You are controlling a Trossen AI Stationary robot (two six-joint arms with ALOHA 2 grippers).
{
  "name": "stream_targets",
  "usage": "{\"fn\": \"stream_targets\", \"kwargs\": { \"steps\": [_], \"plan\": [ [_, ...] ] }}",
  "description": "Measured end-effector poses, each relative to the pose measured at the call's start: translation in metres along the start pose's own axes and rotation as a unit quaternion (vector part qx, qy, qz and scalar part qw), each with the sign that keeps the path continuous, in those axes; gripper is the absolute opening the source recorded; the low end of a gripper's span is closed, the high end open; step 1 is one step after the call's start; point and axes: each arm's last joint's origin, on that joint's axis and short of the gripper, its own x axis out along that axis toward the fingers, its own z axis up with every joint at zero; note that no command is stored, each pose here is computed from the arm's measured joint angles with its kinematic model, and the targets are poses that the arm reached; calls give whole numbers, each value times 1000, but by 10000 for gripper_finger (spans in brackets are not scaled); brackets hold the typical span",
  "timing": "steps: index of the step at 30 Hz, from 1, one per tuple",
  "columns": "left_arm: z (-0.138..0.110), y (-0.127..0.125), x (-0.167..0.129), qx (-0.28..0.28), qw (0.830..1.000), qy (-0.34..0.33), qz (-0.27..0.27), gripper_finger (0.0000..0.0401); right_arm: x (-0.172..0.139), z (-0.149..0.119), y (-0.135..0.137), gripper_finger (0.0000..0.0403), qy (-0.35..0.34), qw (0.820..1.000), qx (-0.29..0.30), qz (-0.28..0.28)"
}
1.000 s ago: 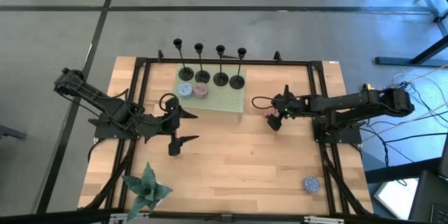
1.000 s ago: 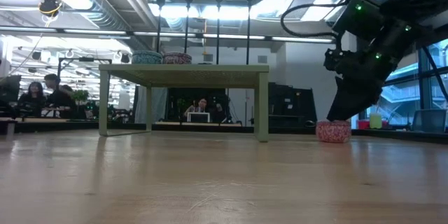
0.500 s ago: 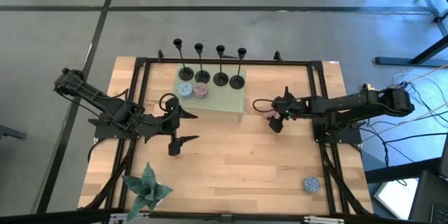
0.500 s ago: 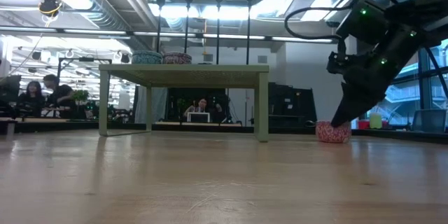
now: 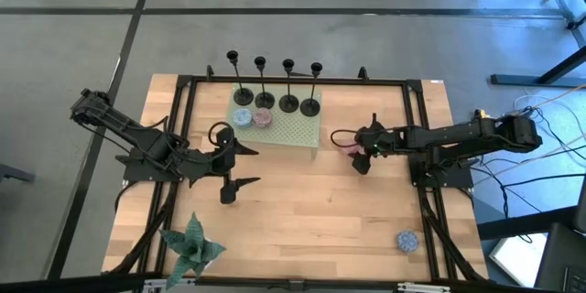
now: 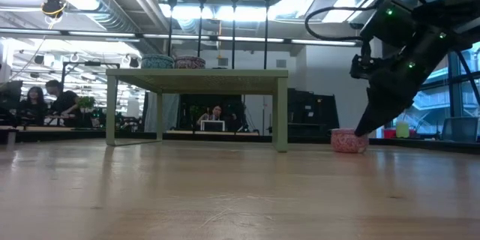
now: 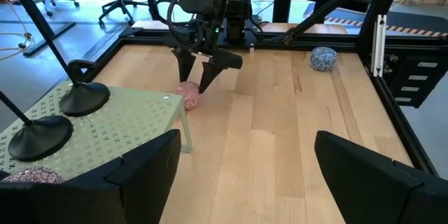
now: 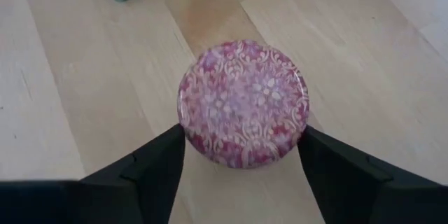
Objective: Pick & Place candle stick holders
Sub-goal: Put the red candle on the shelf aligned with the other candle, then put the red candle on the shelf aligned with the other candles
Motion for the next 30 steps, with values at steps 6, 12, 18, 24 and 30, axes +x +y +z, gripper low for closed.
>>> {"fn": "stream_targets", "kwargs": {
  "steps": [6,12,18,24,30],
  "plan": [
    [0,0,0,1,1000,2,-4,327,-1,5,7,263,-25,999,-15,40],
    [-1,-1,0,2,1000,7,-17,327,-1,5,8,241,-30,999,-14,33],
    [-1,-1,0,2,1000,10,-28,327,-1,5,9,264,-27,998,-14,47],
    [-1,-1,0,2,1000,10,-28,327,-3,14,12,305,-62,995,-19,73],
    [-1,-2,0,2,1000,10,-28,327,-12,36,19,324,-103,989,-72,79]
  ]
}}
